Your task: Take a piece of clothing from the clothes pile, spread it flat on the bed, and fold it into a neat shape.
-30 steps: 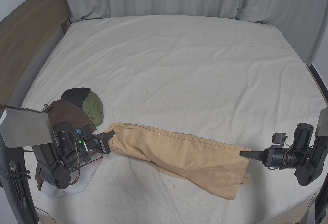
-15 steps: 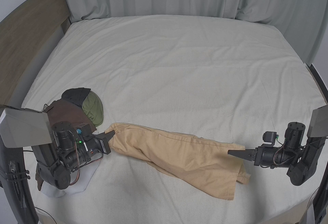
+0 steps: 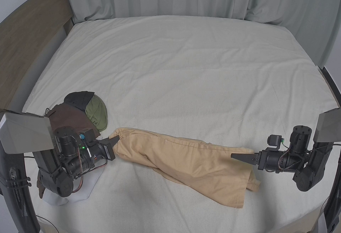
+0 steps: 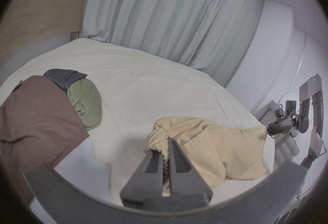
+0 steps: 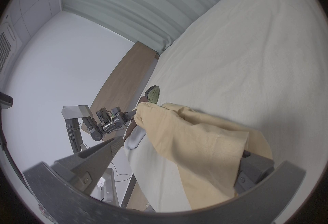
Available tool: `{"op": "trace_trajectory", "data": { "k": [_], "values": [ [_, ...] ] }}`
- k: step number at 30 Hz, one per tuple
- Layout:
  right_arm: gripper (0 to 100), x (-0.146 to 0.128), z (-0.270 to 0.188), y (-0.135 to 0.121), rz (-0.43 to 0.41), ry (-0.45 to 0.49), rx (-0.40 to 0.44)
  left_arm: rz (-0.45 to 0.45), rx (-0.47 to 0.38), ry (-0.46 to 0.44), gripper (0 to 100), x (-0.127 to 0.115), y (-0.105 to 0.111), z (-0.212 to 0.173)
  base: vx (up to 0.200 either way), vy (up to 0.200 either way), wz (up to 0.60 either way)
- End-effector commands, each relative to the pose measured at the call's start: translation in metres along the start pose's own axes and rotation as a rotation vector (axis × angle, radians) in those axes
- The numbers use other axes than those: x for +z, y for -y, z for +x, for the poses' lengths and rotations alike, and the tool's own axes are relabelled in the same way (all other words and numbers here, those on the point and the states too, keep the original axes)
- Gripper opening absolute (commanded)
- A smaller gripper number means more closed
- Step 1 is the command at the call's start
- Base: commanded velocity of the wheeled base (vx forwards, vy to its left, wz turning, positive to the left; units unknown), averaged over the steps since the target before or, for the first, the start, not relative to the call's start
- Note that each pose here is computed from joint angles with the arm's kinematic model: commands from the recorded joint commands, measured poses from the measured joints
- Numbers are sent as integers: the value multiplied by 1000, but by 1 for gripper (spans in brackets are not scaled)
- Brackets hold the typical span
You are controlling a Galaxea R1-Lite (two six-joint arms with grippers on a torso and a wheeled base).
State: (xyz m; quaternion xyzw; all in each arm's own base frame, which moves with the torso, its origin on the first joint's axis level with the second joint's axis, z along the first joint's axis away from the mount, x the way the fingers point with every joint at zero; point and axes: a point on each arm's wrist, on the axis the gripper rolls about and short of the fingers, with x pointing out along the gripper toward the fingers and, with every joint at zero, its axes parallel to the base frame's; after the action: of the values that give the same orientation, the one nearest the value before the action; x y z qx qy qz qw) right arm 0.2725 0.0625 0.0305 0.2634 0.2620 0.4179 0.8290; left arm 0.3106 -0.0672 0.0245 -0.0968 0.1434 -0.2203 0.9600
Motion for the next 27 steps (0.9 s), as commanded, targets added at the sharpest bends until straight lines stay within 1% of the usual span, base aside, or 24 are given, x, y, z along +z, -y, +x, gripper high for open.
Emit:
{"op": "trace_trajectory", "data": {
  "k": [1, 9, 10, 22, 27],
  "values": [
    [100, 7, -1, -5, -24, 21, 13, 0, 0, 1, 0, 0, 0, 0, 0, 0, 0],
    [100, 6, 1, -8, -26, 22, 9, 0, 0, 1, 0, 0, 0, 0, 0, 0, 0],
    [0, 6, 1, -8, -26, 25, 4, 0, 0, 1, 0, 0, 0, 0, 0, 0, 0],
    [0, 6, 0, -7, -26, 27, 0, 2, -1, 3, 0, 1, 0, 0, 0, 0, 0],
    [0, 8, 0, -11, -41, 35, 5, 3, -3, 16, 0, 4, 1, 0, 0, 0, 0]
  ]
}}
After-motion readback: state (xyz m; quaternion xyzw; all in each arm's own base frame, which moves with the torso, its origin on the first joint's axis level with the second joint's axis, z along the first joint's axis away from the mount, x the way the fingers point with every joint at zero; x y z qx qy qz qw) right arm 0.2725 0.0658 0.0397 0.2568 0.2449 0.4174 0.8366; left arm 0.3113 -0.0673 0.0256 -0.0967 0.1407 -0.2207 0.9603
